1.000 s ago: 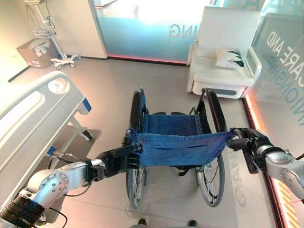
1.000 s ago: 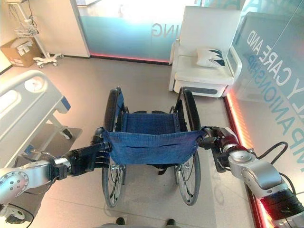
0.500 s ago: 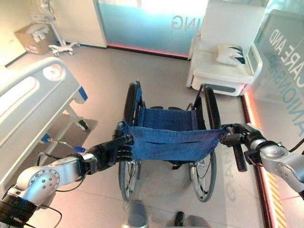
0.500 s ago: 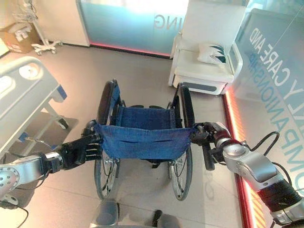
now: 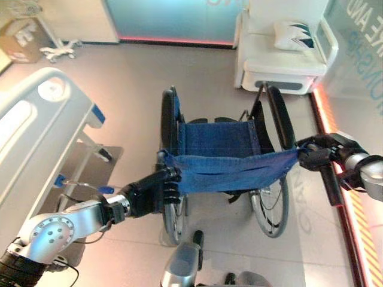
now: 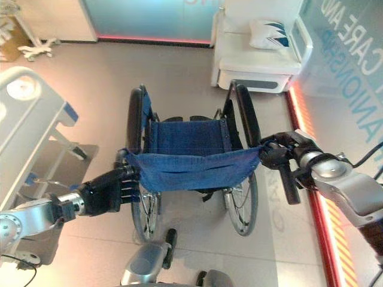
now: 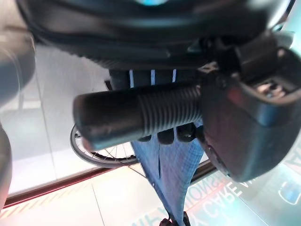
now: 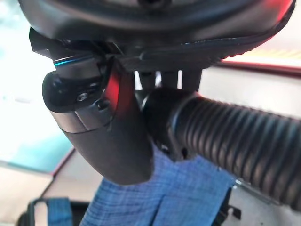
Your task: Push the wheelchair next to the bed
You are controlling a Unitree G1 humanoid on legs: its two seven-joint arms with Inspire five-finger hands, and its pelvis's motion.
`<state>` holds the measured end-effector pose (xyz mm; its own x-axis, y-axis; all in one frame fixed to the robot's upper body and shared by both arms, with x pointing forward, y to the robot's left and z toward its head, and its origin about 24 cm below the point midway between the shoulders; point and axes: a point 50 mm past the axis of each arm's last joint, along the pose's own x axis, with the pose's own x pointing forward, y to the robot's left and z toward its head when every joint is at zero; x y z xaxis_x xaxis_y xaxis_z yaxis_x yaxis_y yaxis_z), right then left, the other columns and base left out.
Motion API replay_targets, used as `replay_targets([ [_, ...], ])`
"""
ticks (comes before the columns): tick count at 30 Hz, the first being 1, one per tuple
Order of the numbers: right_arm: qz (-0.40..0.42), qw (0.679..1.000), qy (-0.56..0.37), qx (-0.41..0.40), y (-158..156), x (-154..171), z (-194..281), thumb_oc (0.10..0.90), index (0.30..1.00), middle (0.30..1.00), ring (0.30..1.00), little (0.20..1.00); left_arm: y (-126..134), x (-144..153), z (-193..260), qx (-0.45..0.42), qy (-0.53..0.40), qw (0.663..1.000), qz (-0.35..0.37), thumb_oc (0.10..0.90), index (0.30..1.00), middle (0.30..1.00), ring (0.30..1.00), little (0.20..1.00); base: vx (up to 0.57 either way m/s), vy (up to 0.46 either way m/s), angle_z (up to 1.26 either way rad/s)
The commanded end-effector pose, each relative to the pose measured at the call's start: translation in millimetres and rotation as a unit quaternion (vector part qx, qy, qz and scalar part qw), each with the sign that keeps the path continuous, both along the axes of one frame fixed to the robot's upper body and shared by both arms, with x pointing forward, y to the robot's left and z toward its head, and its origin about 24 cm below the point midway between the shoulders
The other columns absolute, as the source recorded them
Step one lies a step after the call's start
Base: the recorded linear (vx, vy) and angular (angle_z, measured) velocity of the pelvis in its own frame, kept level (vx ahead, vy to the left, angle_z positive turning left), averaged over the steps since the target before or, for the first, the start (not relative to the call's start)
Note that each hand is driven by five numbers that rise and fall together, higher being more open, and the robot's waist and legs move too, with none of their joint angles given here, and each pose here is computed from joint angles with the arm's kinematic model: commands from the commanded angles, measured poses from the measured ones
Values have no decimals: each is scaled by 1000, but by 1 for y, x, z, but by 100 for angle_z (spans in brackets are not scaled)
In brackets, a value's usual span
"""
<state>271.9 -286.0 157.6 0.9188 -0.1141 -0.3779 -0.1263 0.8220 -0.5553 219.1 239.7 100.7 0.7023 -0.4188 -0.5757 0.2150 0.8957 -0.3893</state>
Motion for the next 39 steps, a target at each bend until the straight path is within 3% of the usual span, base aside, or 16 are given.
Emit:
replay_targets([
  [1,118,989,-79,49,43,6,26,400,300,300,300,300,53,30,69,25,-168,979,116,400,300,300,300,300,311,210,0],
  [8,119,986,-110,42,48,22,41,400,300,300,300,300,63,34,79,31,-194,975,104,400,300,300,300,300,257,32,-14],
  [13,121,983,-136,33,43,24,59,400,300,300,300,300,55,42,87,23,-217,971,100,400,300,300,300,300,307,-105,24],
  [20,114,984,-131,36,40,13,67,400,300,300,300,300,52,40,82,28,-218,971,94,400,300,300,300,300,537,-206,58],
  [28,118,986,-119,19,43,23,71,400,300,300,300,300,44,33,77,6,-219,971,91,400,300,300,300,300,427,-225,28],
  [39,147,984,-100,8,57,31,64,400,300,300,300,300,47,25,58,5,-202,974,102,400,300,300,300,300,522,13,-5],
])
